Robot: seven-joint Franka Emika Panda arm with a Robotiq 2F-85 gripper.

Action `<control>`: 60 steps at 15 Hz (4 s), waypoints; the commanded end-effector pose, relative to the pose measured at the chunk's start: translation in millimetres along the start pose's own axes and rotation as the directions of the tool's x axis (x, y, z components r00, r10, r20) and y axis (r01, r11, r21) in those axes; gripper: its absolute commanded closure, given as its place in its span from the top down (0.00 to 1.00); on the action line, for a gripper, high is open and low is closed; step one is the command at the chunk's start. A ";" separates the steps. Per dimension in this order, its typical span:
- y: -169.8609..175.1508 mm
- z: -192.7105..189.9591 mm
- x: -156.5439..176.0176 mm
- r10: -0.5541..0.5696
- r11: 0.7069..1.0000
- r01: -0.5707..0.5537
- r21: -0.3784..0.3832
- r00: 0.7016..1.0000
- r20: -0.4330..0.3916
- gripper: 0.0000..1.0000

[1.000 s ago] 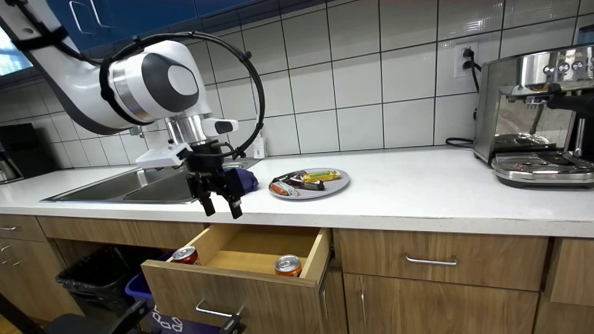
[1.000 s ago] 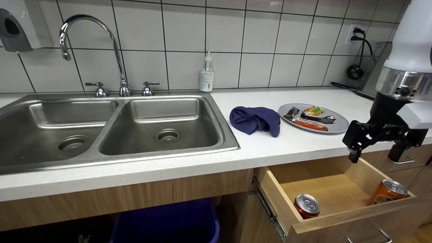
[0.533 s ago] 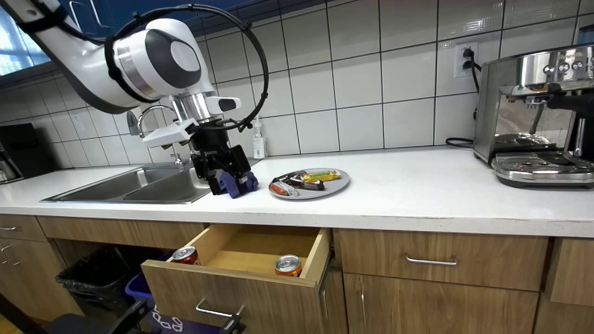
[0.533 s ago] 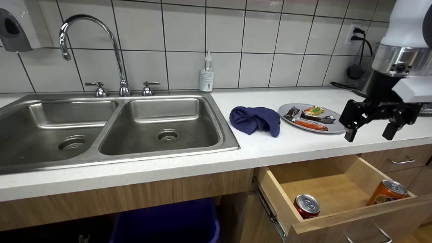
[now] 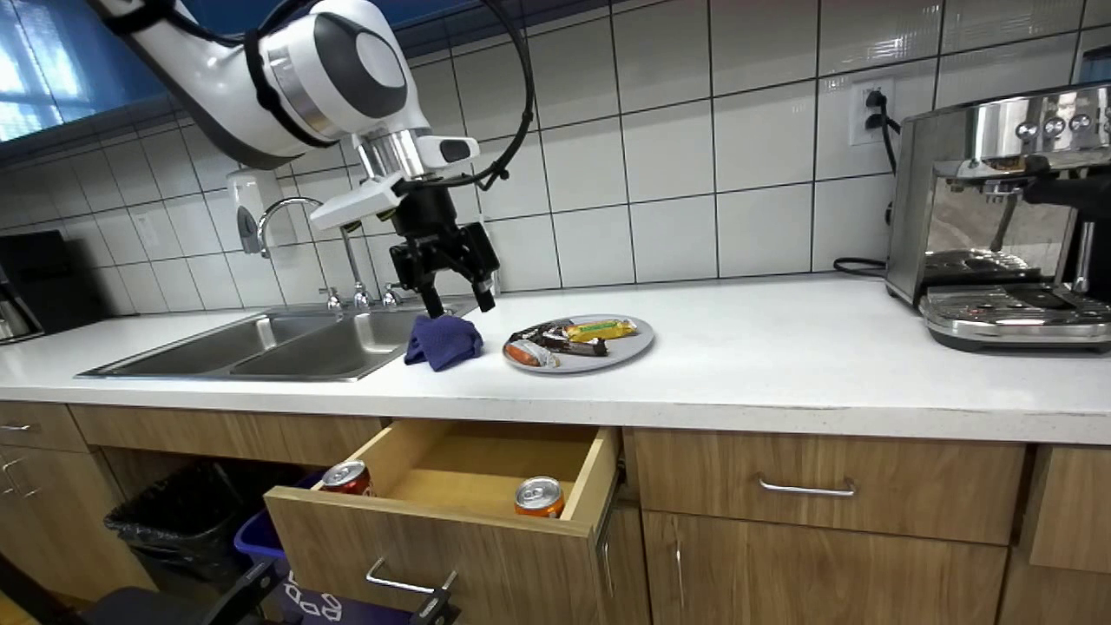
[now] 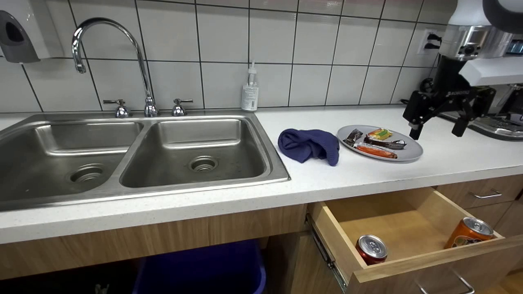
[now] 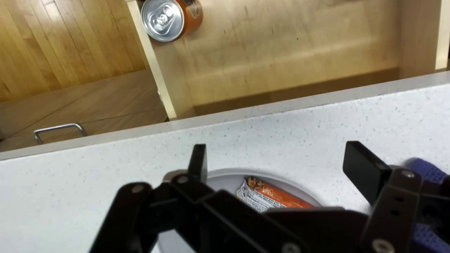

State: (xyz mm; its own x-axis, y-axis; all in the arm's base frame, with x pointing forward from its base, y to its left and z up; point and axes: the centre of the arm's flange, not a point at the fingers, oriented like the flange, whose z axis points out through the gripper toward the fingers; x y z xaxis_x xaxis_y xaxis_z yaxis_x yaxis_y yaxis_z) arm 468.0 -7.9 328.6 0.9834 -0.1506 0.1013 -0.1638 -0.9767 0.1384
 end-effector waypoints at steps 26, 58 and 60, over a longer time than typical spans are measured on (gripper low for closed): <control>93.1 45.0 127.3 -0.399 0.912 0.405 -0.068 0.913 0.089 1.00; 30.7 111.7 179.1 -0.635 0.767 0.635 -0.089 0.772 0.036 1.00; 29.0 115.2 184.0 -0.634 0.768 0.635 -0.088 0.772 0.035 1.00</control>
State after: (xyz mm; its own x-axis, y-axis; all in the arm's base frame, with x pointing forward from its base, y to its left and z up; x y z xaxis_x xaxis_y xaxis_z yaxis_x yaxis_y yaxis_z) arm 633.1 -77.8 238.9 0.8763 0.4804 -0.0358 0.4715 -0.8401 0.2681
